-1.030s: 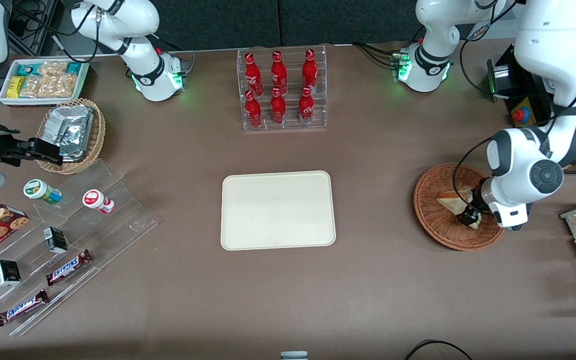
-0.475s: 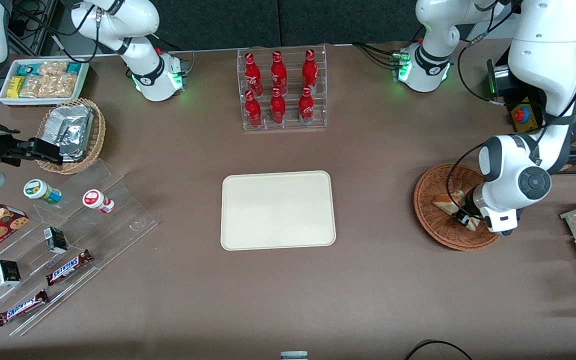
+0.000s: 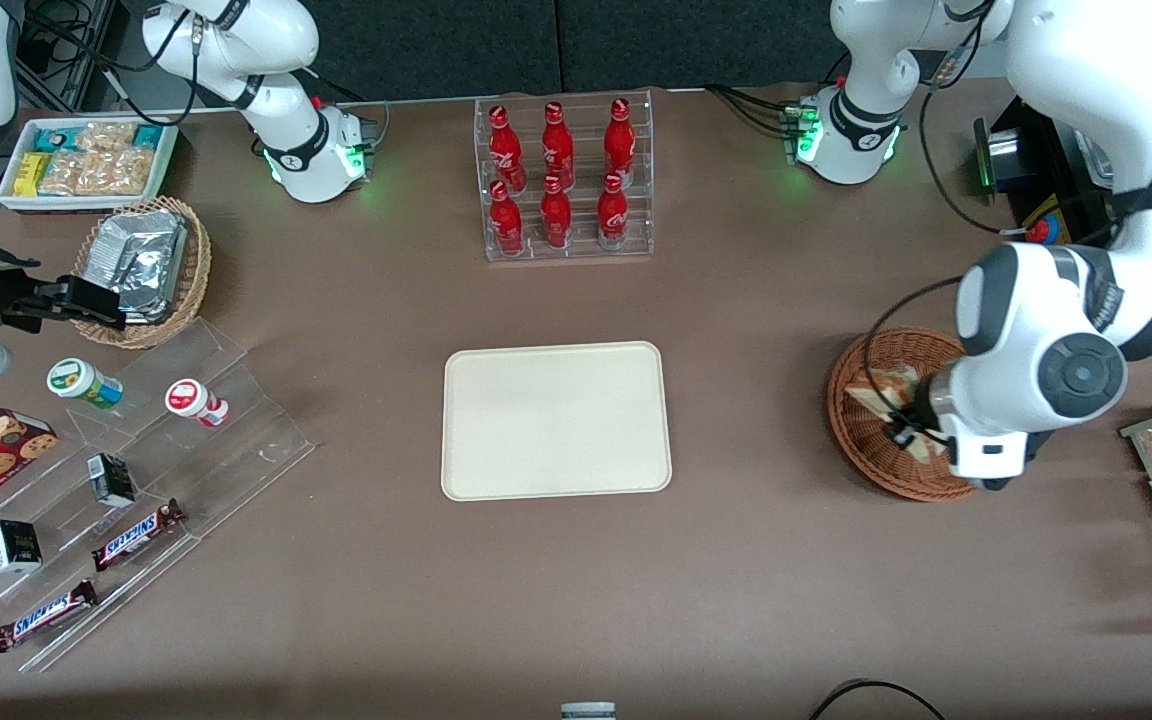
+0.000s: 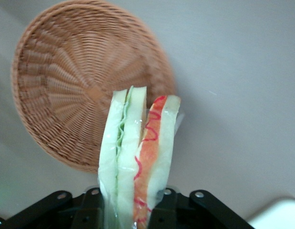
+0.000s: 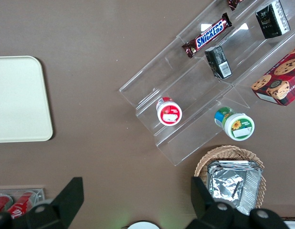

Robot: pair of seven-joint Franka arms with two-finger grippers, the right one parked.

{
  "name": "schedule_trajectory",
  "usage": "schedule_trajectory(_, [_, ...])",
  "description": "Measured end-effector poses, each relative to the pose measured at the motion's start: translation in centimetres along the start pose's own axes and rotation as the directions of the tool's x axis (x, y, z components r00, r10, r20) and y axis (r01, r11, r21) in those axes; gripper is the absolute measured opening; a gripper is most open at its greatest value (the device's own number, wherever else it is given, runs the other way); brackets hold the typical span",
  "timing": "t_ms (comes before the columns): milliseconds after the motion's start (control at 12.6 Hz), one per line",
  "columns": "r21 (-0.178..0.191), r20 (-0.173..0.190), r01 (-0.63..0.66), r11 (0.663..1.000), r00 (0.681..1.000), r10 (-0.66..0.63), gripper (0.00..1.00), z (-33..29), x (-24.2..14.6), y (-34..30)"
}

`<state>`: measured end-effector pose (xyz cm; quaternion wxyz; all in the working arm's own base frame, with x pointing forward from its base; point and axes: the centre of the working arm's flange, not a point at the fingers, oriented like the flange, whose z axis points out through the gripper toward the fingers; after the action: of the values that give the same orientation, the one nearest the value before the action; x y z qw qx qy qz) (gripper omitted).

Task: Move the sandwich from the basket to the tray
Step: 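Lift the sandwich and carry it over the cream tray, then lower the sandwich onto the tray and open the left gripper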

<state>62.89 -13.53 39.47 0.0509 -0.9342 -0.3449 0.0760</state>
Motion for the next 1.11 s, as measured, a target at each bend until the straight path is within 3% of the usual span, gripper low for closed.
schedule_trajectory(317, [-0.003, -0.043, -0.191, 0.982, 0.981, 0.191, 0.19, -1.4, -10.8, 7.4])
schedule_trajectory(554, [0.017, -0.052, -0.309, 0.951, 0.949, 0.31, 0.19, 0.6, -17.5, 11.8])
schedule_trajectory(713, [0.008, -0.071, -0.381, 0.924, 0.922, 0.381, 0.19, 3.2, -21.6, 15.8])
schedule_trajectory(950, [-0.044, -0.113, -0.448, 0.893, 0.89, 0.442, 0.19, 7.5, -24.7, 20.7])
schedule_trajectory(1109, [-0.053, -0.116, -0.527, 0.848, 0.847, 0.519, 0.19, 9.2, -25.5, 21.8])
